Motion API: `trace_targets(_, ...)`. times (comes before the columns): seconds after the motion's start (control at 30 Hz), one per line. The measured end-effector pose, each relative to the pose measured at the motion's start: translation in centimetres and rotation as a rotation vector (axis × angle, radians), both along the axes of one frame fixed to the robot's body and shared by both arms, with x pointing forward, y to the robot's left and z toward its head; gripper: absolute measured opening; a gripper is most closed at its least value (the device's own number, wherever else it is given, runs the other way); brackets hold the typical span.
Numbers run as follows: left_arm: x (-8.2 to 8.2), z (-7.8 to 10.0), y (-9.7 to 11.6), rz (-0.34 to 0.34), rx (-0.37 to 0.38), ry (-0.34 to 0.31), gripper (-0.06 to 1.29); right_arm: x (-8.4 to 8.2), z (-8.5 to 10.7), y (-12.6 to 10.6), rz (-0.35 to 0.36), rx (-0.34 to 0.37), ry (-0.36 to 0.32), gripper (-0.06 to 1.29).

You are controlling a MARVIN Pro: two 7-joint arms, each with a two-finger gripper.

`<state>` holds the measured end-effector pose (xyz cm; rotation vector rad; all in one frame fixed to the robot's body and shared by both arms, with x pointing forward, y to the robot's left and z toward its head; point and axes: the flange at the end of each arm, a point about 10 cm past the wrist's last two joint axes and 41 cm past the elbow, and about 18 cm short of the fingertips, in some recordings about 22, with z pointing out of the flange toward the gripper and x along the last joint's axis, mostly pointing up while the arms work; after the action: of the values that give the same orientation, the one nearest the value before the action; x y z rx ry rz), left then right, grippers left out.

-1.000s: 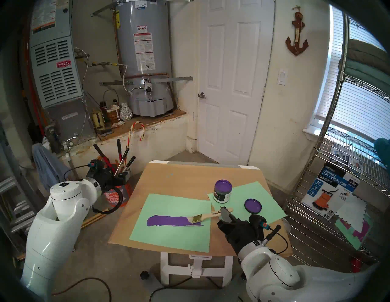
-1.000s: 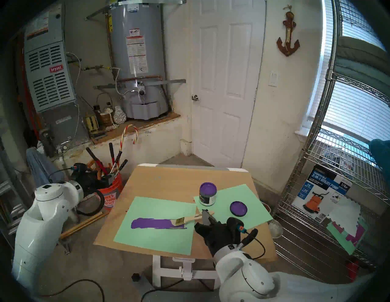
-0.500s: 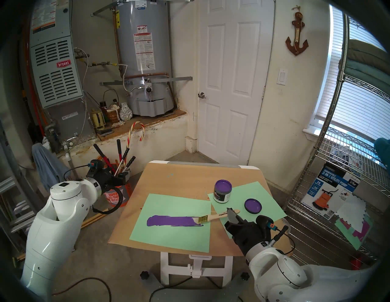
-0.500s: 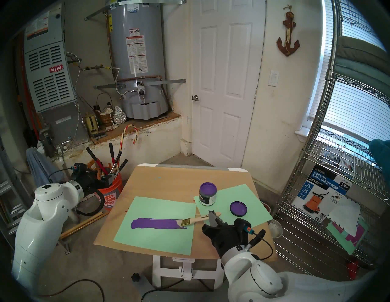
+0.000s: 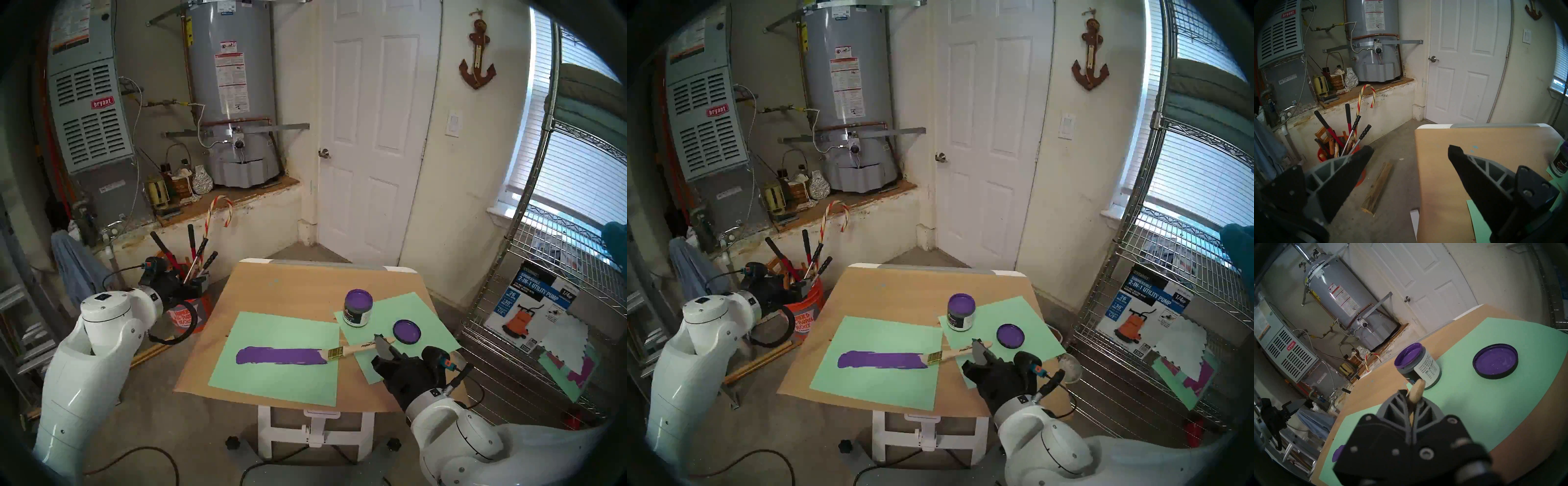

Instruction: Pick up brush, dip the brush into paint, and paint the wood

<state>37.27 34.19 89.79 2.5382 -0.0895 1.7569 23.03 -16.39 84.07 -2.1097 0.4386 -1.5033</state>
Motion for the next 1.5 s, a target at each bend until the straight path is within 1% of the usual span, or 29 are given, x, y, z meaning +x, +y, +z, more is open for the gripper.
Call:
trace_targets(0.47,0.0,0.0,0.0,0.0,0.0,0.0,1.26,-0.2,0.7,-1.3,-0.013,0.001,-0.011,-0.03)
trace_targets(0.8,0.0,0.0,0.0,0.0,0.0,0.0,1.26,-0.4,1.2,-1.7,-0.008,0.006,-0.021,-0.03)
trace_targets(0.93,0.0,0.0,0.0,0.0,0.0,0.0,1.26,-0.3,1.7,-1.7,-0.005,0.022,-0.023,-0.03)
trace_targets(1.23,0.0,0.0,0.0,0.0,0.0,0.0,1.26,-0.5,3.5,-1.5,0.009,0.071,-0.039,-0.03)
trace_targets(1.5,0.0,0.0,0.0,0.0,0.0,0.0,1.26,-0.6,4.3,-1.4,0.019,0.092,-0.045,-0.03)
